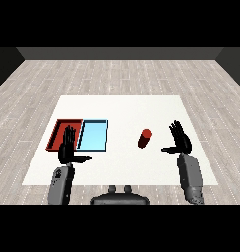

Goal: Pick the red can and put it in the red box

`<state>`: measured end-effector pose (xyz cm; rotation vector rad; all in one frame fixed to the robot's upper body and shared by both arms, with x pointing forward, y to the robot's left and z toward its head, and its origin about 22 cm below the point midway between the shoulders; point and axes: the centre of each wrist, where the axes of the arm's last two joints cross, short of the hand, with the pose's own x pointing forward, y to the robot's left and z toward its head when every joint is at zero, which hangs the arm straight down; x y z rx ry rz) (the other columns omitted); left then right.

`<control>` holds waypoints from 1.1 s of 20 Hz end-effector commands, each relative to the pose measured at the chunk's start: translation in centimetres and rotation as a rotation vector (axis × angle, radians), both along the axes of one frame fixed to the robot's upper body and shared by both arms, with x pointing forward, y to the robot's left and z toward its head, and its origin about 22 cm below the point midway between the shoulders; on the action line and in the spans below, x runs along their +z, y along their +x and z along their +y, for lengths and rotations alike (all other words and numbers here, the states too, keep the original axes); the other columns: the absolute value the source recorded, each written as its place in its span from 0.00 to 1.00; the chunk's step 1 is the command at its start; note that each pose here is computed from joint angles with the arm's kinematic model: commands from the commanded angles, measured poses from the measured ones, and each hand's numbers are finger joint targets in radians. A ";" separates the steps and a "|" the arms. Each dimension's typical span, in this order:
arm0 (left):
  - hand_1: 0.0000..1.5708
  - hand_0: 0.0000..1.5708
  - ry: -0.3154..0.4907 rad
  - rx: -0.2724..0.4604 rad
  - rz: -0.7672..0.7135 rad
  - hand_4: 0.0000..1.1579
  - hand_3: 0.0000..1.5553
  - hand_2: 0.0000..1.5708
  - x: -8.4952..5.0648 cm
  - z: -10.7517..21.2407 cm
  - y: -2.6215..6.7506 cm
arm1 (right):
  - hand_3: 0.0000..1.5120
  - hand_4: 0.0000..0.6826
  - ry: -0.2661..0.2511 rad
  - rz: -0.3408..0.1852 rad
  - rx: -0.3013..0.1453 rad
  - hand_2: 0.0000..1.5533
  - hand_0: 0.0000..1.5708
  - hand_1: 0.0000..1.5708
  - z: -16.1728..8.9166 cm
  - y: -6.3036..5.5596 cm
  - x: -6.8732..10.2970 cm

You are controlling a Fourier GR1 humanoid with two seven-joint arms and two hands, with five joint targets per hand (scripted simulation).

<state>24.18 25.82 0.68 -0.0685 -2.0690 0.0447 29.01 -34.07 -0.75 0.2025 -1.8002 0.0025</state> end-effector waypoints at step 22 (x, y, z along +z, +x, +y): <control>0.00 0.00 -0.008 0.012 -0.012 0.00 0.00 0.00 2.0 -0.8 0.44 | 0.00 0.00 0.139 0.096 0.053 0.00 0.00 0.00 7.1 1.5 -6.1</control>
